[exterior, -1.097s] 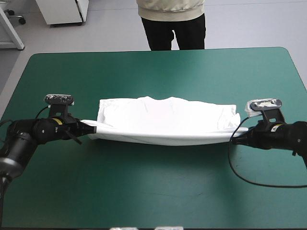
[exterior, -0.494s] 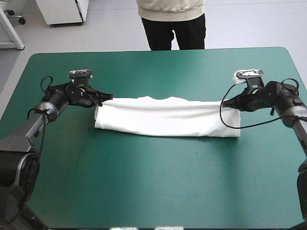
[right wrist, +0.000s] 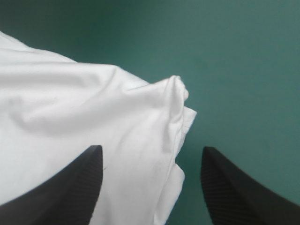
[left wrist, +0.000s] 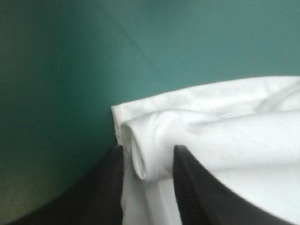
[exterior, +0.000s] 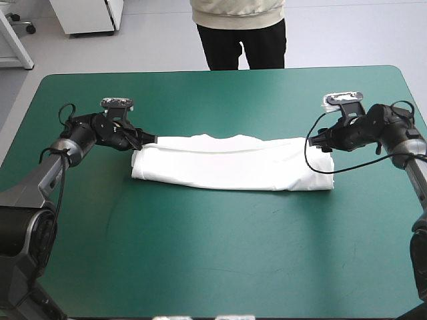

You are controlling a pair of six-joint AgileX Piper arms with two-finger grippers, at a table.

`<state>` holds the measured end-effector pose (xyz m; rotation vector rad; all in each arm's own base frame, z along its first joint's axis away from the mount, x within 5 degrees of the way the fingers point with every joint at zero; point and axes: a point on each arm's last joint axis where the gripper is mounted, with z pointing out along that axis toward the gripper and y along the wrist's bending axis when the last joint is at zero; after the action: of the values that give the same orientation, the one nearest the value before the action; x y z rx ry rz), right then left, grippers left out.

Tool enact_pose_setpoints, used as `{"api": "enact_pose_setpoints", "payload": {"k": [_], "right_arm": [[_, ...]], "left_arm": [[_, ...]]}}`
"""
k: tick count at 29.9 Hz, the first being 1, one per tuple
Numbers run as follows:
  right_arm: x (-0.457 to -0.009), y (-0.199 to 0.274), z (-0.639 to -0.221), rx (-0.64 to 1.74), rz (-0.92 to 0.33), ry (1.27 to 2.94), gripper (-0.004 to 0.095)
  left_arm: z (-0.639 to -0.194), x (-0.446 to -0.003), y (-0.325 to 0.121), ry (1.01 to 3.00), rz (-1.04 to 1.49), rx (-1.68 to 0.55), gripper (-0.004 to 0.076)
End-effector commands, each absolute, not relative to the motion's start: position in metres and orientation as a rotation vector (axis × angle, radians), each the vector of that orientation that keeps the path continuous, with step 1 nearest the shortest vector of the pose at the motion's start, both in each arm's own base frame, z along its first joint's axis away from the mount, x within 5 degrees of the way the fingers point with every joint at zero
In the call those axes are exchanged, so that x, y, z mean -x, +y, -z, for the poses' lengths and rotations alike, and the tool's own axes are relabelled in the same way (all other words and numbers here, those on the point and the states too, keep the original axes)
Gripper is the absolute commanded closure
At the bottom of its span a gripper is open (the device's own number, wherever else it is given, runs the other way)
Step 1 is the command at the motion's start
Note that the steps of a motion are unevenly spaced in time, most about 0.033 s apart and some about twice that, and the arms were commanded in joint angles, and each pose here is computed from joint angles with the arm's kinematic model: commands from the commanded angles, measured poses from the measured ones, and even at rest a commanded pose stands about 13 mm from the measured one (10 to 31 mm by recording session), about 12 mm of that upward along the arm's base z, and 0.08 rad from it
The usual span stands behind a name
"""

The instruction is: Fold the cloth

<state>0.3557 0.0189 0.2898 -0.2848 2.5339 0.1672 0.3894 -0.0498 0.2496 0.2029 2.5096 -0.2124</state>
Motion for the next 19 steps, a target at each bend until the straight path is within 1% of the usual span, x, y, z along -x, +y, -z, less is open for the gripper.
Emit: {"api": "enact_pose_setpoints", "payload": {"k": [1,5,7,8,10,11,12,13,14,15,16,19], "right_arm": [[-0.341,0.014,-0.345,0.266,-0.108,2.417,0.0264],[-0.31,0.01,-0.387,0.229,-0.043,2.303,0.0387],[-0.29,0.008,-0.405,0.204,-0.027,2.254,0.047],[-0.277,0.008,-0.416,0.201,-0.013,2.226,0.0536],[-0.257,0.005,-0.429,0.192,0.02,2.193,0.0637],[-0.246,0.003,-0.434,0.18,0.055,2.182,0.0723],[-0.236,0.0,-0.439,0.175,0.091,2.165,0.0784],[-0.228,-0.001,-0.442,0.164,0.112,2.151,0.0846],[-0.217,-0.005,-0.446,0.151,0.156,2.13,0.0929],[-0.21,-0.007,-0.448,0.124,0.176,2.117,0.0918],[-0.202,-0.01,-0.45,0.102,0.207,2.104,0.0924],[-0.186,-0.015,-0.448,0.062,0.267,2.087,0.0925]], "left_arm": [[-0.317,-0.38,-0.053,2.314,0.242,-0.214,0.033],[-0.355,-0.364,-0.062,2.225,0.354,-0.292,0.0321],[-0.364,-0.355,-0.071,2.2,0.439,-0.346,0.0323],[-0.367,-0.351,-0.079,2.19,0.5,-0.368,0.0332],[-0.368,-0.345,-0.092,2.194,0.579,-0.412,0.0357],[-0.367,-0.342,-0.102,2.202,0.608,-0.458,0.04],[-0.365,-0.34,-0.11,2.207,0.619,-0.492,0.0445],[-0.364,-0.337,-0.12,2.211,0.635,-0.527,0.0517],[-0.36,-0.336,-0.13,2.216,0.652,-0.56,0.0603],[-0.357,-0.333,-0.141,2.218,0.669,-0.597,0.0695],[-0.355,-0.331,-0.152,2.209,0.68,-0.648,0.0728],[-0.343,-0.329,-0.183,2.19,0.713,-0.708,0.0733]]}}
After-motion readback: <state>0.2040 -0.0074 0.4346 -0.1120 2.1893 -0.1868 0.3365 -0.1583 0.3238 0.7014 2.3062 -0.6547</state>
